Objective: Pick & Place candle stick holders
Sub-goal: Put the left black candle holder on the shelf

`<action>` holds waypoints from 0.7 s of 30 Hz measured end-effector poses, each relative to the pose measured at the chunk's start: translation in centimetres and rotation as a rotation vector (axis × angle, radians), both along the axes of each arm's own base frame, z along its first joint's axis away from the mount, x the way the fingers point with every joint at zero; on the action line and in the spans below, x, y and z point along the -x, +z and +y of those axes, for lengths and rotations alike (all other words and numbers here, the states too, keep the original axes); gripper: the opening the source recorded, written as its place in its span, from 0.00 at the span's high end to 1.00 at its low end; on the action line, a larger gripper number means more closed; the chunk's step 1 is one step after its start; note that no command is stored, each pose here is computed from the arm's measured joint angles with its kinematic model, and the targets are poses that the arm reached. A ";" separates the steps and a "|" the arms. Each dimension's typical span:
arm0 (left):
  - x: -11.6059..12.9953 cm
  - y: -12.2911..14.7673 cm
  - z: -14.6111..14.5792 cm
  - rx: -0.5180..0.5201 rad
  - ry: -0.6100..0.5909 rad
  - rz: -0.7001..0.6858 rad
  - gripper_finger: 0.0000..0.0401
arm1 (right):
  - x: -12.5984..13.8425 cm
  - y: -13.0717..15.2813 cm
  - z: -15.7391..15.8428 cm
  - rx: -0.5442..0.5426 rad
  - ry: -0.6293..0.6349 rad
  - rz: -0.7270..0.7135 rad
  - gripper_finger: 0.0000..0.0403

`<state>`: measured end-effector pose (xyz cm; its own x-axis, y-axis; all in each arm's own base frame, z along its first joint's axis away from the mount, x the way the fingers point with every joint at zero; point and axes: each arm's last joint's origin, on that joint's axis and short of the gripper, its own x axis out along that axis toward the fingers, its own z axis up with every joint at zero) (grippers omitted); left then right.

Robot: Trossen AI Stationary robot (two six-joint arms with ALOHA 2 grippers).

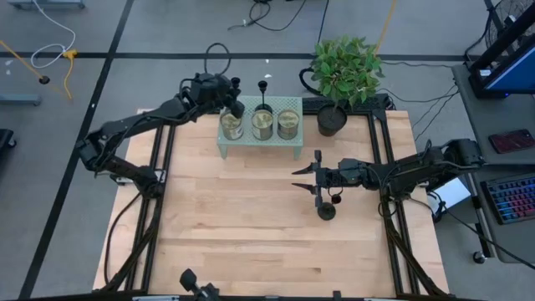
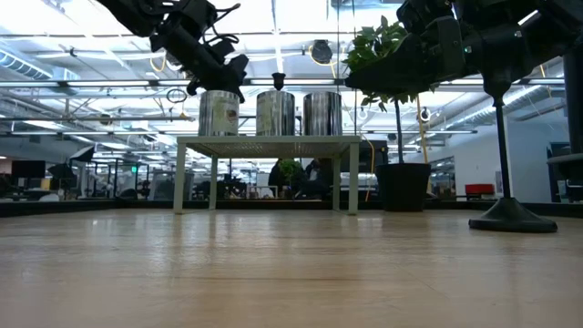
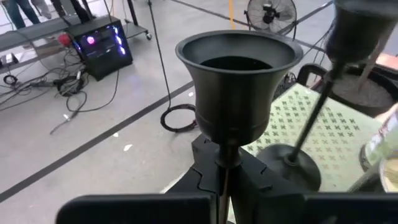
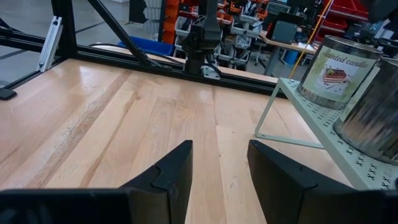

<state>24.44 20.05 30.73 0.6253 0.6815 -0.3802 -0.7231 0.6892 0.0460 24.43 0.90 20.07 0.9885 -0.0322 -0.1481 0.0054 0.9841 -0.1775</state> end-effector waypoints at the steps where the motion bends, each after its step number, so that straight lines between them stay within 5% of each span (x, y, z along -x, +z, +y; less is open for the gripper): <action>1: 0.0 -0.1 -0.1 0.001 0.007 0.004 0.97 | 0.0 0.0 0.0 0.000 0.000 0.000 0.64; 11: -1.5 -1.9 0.8 0.015 0.059 0.019 0.97 | 0.0 0.0 0.0 0.000 0.000 0.001 0.64; 21: -1.6 -2.6 0.9 0.042 0.062 0.043 0.84 | 0.0 -0.1 0.0 0.000 0.000 0.008 0.64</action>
